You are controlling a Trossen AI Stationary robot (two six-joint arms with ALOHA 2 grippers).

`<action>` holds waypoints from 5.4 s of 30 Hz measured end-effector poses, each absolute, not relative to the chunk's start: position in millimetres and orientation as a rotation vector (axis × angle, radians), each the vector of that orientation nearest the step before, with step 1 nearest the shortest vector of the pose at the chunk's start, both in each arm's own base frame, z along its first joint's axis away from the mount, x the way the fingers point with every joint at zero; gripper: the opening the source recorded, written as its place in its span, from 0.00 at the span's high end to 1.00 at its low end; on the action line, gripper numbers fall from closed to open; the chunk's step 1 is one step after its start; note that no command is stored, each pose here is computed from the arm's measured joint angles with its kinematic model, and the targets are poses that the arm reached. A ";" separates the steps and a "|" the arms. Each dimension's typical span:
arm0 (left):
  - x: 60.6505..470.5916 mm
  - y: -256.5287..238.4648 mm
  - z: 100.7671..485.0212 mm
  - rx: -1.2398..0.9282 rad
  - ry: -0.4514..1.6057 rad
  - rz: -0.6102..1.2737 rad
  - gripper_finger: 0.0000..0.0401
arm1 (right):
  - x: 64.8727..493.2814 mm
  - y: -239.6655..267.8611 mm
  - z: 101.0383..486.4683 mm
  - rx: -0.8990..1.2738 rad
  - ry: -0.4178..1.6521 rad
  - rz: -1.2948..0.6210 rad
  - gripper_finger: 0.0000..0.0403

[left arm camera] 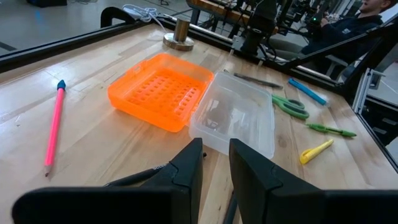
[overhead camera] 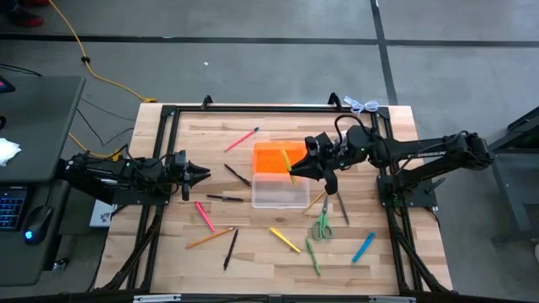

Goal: Pick & place school supplies into a supply box
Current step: Put the yellow pen into the container

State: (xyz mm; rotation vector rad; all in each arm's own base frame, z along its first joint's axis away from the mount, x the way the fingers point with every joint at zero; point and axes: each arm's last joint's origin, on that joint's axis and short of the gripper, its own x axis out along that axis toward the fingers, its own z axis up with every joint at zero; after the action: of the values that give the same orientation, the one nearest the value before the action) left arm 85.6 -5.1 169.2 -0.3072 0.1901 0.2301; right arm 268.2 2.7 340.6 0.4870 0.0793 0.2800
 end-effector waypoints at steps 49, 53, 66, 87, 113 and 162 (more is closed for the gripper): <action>85.6 -5.1 169.4 -0.308 0.189 0.230 0.72 | 325.1 1.3 251.5 0.613 0.361 0.251 0.93; 85.6 -5.1 169.4 -0.308 0.189 0.230 0.72 | 329.3 1.7 251.7 0.618 0.325 0.295 0.93; 85.6 -5.1 169.4 -0.308 0.189 0.230 0.72 | 330.0 -0.6 280.3 0.627 0.087 0.497 0.93; 85.5 -5.1 169.5 -0.308 0.189 0.230 0.72 | 309.8 4.9 326.0 0.515 -0.293 0.847 0.93; 85.5 -5.1 169.5 -0.308 0.189 0.230 0.72 | 309.5 4.8 326.4 0.533 -0.290 0.850 0.94; 85.3 -3.4 170.3 -0.458 0.146 0.304 0.72 | 309.7 -3.6 210.8 0.553 0.746 0.059 0.95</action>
State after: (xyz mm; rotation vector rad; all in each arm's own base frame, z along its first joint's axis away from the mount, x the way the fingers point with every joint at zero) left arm 85.3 -3.4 170.3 -0.4575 0.1456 0.3042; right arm 309.7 -3.6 210.8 0.5531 0.7461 0.0593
